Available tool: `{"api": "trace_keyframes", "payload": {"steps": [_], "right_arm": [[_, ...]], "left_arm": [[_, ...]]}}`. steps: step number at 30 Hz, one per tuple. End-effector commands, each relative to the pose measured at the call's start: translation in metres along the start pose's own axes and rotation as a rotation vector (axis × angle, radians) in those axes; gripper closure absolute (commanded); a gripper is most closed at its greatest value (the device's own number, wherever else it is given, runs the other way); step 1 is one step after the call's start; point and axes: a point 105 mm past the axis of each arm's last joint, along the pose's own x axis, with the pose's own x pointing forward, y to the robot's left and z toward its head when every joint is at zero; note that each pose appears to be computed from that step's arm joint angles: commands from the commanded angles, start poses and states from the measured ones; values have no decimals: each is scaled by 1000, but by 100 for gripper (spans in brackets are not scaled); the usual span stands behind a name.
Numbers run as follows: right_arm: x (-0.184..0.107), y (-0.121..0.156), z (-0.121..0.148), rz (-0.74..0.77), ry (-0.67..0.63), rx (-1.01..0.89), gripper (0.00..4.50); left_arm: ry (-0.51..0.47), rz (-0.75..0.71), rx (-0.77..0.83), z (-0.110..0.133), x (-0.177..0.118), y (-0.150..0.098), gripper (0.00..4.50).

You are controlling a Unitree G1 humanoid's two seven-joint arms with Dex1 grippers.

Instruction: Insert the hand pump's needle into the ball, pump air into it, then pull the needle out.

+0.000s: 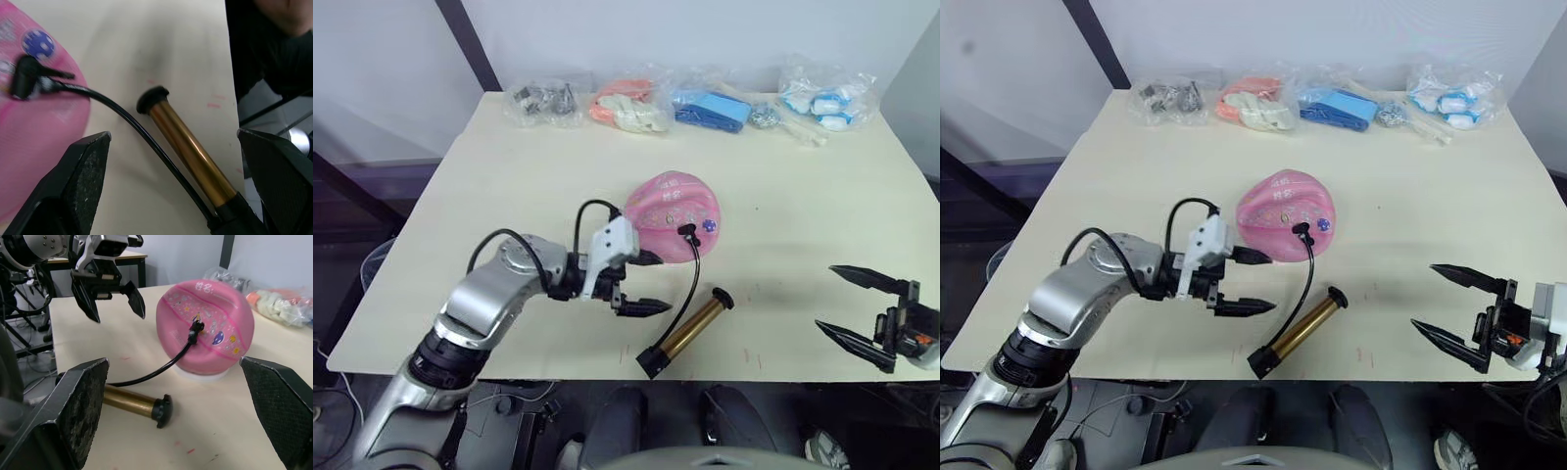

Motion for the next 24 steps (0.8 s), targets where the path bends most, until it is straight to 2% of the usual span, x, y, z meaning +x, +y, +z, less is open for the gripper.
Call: {"api": "trace_keyframes", "payload": {"steps": [1,7,17,24], "right_arm": [[-3,2,8,12,8,-36,0],[-6,8,6,27,29,-27,0],[-6,14,6,23,27,-21,0],[-6,14,6,16,23,-22,0]], "left_arm": [[57,-3,41,-5,15,-15,10],[138,-30,8,-18,31,-29,10],[229,34,-77,-37,56,-31,10],[281,69,-72,-46,65,-25,10]]}}
